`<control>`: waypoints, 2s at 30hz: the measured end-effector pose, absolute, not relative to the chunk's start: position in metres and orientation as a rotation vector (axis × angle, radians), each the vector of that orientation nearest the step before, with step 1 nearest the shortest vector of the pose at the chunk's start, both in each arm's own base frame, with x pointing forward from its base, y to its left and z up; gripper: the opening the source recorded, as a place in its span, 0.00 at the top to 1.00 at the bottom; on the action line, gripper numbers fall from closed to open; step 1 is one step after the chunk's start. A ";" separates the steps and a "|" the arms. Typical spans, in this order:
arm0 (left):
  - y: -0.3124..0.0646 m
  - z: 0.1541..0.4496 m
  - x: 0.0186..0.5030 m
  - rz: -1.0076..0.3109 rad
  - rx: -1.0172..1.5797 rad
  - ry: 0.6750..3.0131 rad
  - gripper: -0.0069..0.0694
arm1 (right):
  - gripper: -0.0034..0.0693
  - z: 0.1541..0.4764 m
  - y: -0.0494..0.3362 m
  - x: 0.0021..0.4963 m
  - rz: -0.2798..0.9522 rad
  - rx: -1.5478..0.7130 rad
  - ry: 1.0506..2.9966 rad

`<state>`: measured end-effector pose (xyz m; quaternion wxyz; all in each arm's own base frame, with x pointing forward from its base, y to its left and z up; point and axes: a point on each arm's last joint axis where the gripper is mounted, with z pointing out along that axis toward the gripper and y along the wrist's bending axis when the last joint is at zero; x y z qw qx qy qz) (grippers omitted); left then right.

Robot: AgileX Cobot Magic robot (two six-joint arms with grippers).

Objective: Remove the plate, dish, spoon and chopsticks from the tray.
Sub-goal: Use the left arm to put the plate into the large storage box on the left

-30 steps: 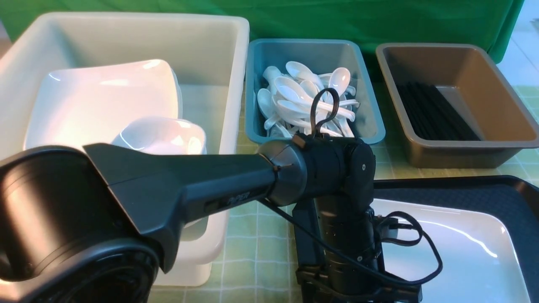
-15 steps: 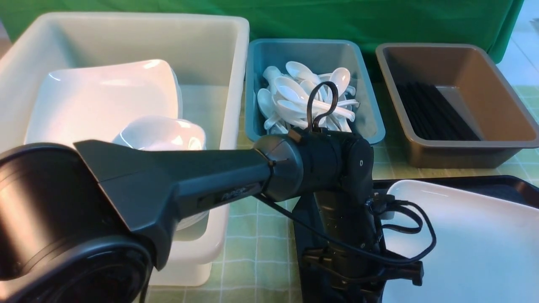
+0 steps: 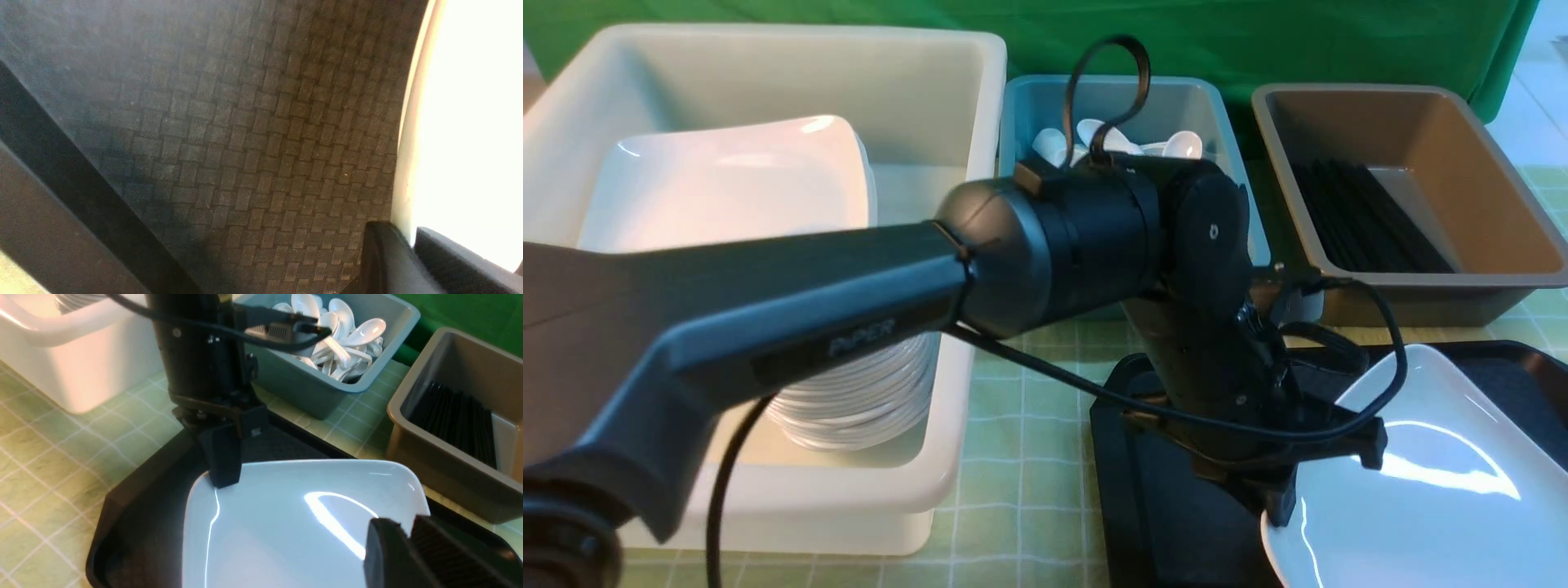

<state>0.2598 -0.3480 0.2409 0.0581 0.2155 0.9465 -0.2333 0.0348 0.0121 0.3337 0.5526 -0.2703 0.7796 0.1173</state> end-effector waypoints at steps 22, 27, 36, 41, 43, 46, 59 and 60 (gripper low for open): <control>-0.331 0.276 0.271 -0.830 0.526 2.769 0.89 | 0.82 0.333 0.012 0.035 0.274 -0.641 1.855; -0.317 0.277 0.287 -0.880 0.477 2.766 0.89 | 0.82 0.332 0.012 0.035 0.273 -0.642 1.857; -0.311 0.279 0.295 -0.920 0.488 2.744 0.89 | 0.82 0.332 0.012 0.034 0.271 -0.643 1.861; -0.310 0.279 0.295 -0.925 0.499 2.737 0.89 | 0.82 0.332 0.012 0.034 0.271 -0.643 1.861; -0.310 0.279 0.295 -0.928 0.499 2.737 0.89 | 0.82 0.332 0.012 0.034 0.271 -0.643 1.861; -0.310 0.280 0.296 -0.951 0.496 2.732 0.89 | 0.82 0.332 0.012 0.034 0.271 -0.643 1.861; -0.289 0.297 0.307 -0.964 0.441 2.683 0.89 | 0.81 0.332 0.012 0.034 0.271 -0.643 1.862; -0.290 0.298 0.307 -0.973 0.435 2.679 0.89 | 0.81 0.332 0.012 0.034 0.271 -0.643 1.862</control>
